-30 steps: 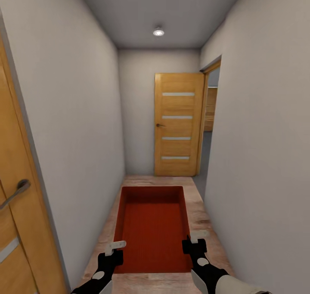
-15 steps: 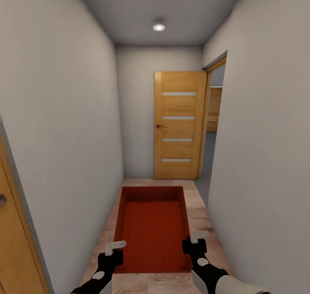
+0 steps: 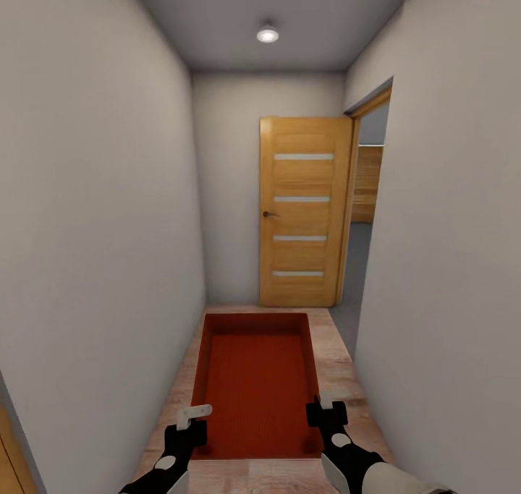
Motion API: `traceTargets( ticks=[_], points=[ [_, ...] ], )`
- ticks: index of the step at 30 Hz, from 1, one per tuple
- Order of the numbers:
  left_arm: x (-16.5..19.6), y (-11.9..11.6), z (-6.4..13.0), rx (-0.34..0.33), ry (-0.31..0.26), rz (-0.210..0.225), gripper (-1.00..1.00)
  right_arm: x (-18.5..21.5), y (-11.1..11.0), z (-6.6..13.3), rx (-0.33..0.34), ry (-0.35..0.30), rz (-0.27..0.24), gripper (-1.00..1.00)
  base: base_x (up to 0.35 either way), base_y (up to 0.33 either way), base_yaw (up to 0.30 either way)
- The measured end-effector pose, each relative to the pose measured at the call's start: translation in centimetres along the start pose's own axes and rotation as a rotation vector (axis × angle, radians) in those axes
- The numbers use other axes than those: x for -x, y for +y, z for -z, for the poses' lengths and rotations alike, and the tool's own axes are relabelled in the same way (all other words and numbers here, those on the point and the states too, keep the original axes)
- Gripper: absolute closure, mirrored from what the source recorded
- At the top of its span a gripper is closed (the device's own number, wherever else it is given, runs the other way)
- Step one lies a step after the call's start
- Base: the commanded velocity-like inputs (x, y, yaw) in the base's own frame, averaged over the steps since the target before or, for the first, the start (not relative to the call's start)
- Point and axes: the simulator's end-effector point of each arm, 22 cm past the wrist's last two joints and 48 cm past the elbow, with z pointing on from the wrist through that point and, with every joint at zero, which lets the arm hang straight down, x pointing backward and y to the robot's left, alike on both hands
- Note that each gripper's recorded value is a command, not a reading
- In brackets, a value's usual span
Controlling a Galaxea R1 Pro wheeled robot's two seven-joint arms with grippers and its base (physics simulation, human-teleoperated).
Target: Move the two storage containers from the living room to the garage. In the garage, place one container on the floor and stack the other container on top of it (either order is fine).
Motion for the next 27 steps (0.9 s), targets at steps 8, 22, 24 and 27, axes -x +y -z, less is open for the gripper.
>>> traceTargets(
  ticks=[8, 22, 24, 27],
  points=[
    [-0.01, 0.00, 0.00, 0.000, 0.001, 0.000, 1.00, -0.01, 0.00, 0.00, 0.000, 0.000, 0.000, 1.00, 0.322, 0.000, 0.000],
    [-0.05, 0.00, 0.00, 0.000, 0.002, -0.001, 1.00, -0.06, -0.01, 0.01, 0.000, 0.002, 0.000, 1.00, 0.322, 0.000, 0.000],
    [-0.06, -0.01, 0.00, 0.000, 0.003, 0.000, 1.00, -0.06, -0.01, 0.00, 0.000, 0.003, 0.000, 1.00, 0.322, 0.000, 0.000],
    [-0.09, -0.01, 0.00, 0.000, 0.004, -0.001, 1.00, -0.12, -0.01, 0.01, 0.000, 0.004, 0.000, 1.00, 0.322, 0.000, 0.000]
  ],
)
